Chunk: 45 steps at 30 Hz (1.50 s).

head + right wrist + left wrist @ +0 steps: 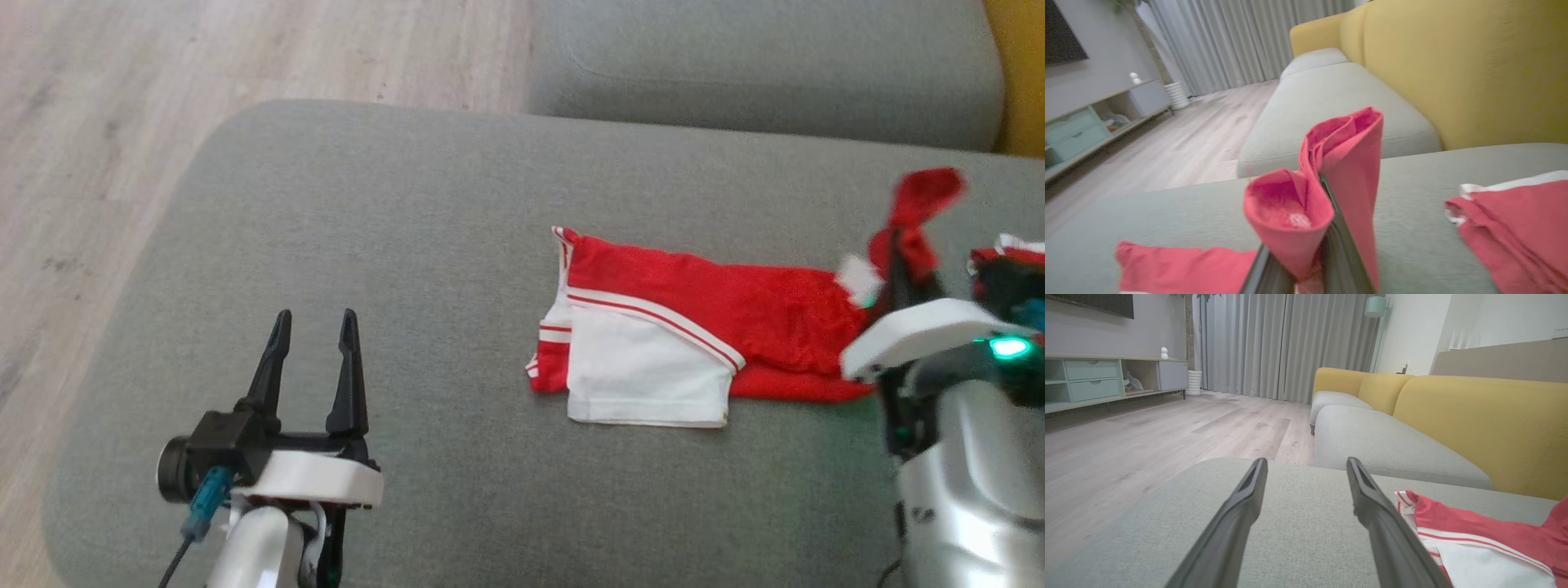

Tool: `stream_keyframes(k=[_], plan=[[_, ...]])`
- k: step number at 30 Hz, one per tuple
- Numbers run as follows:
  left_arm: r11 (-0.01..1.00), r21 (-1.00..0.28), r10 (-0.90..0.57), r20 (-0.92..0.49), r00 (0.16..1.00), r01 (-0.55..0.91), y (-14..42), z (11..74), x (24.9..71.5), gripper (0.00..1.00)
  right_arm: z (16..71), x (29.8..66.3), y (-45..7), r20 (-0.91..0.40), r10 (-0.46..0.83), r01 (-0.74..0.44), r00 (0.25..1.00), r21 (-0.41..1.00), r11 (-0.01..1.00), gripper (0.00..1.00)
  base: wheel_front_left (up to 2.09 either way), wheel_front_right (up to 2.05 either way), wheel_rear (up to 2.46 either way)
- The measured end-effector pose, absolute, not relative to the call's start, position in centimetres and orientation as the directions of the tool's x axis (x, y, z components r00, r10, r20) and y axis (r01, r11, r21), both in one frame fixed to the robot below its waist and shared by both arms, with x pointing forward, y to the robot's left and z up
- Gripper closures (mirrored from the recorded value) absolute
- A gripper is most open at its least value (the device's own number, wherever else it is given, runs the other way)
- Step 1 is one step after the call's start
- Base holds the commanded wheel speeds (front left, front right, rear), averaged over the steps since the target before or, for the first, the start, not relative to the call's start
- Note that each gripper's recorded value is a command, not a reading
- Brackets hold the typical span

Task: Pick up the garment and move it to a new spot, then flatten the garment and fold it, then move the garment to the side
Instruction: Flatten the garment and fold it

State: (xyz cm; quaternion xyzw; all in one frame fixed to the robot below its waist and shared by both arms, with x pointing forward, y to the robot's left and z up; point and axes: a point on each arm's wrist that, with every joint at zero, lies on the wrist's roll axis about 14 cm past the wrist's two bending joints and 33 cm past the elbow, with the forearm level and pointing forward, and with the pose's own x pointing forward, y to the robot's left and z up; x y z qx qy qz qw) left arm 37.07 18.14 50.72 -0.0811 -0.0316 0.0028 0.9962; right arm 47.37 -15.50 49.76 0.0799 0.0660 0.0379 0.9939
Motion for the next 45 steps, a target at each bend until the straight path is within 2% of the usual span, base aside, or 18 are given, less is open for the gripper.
stream_keyframes(k=[5, 10, 20, 27, 28, 29, 33, 38, 42, 45], plan=[[0.987, -0.161, 0.039, 0.085, 0.996, -0.025, 19.1, 51.5, 36.2, 0.0, 50.2, 46.4, -8.4, -0.115, 0.286, -0.254, 0.951, 0.232, 0.939, 1.0, 0.0, 0.0, 0.0], [0.986, -0.159, 0.057, 0.077, 0.995, -0.045, 19.6, 51.2, 35.6, 0.0, 49.0, 44.8, -1.9, -0.149, 0.467, -0.425, 0.871, 0.245, 0.871, 1.0, 0.0, 0.0, 0.0], [0.983, -0.166, 0.086, 0.02, 0.996, -0.081, 20.5, 49.5, 35.6, 0.0, 43.7, 43.5, 3.9, -0.29, 0.607, -0.546, 0.74, 0.268, 0.794, 1.0, 0.0, 0.0, 0.0], [0.981, -0.162, 0.108, 0.009, 0.994, -0.105, 21.0, 49.2, 35.5, 0.0, 40.8, 41.8, 5.6, -0.367, 0.649, -0.596, 0.666, 0.263, 0.759, 1.0, 0.0, 0.0, 0.0], [0.98, -0.167, 0.111, 0.008, 0.994, -0.108, 21.1, 49.2, 35.5, 0.0, 40.7, 41.7, 5.7, -0.369, 0.651, -0.595, 0.663, 0.268, 0.758, 0.2, 0.0, 0.0, 0.0], [0.98, -0.168, 0.114, 0.008, 0.993, -0.111, 21.1, 49.2, 35.5, 0.0, 40.7, 41.7, 5.8, -0.37, 0.652, -0.584, 0.661, 0.291, 0.757, 0.0, 0.0, 0.0, 0.0], [0.98, -0.168, 0.109, 0.01, 0.994, -0.106, 21.0, 49.3, 35.5, 0.0, 42.2, 41.5, 7.1, -0.316, 0.688, -0.608, 0.653, 0.322, 0.726, 0.0, 0.0, 0.0, 0.0], [0.981, -0.173, 0.091, 0.03, 0.995, -0.085, 20.4, 49.9, 35.8, 0.0, 46.2, 41.7, 8.6, -0.183, 0.728, -0.657, 0.661, 0.328, 0.679, 0.0, 0.0, 0.0, 0.0], [0.983, -0.176, 0.056, 0.058, 0.997, -0.045, 19.4, 50.7, 36.2, 0.0, 49.2, 43.0, 7.6, -0.088, 0.7, -0.654, 0.708, 0.294, 0.698, 0.0, 0.0, 0.0, 0.0], [0.984, -0.175, 0.03, 0.076, 0.997, -0.016, 18.6, 51.3, 36.7, 0.0, 51.4, 45.0, 5.2, -0.034, 0.642, -0.623, 0.766, 0.208, 0.754, 0.0, 0.0, 0.0, 0.0]])
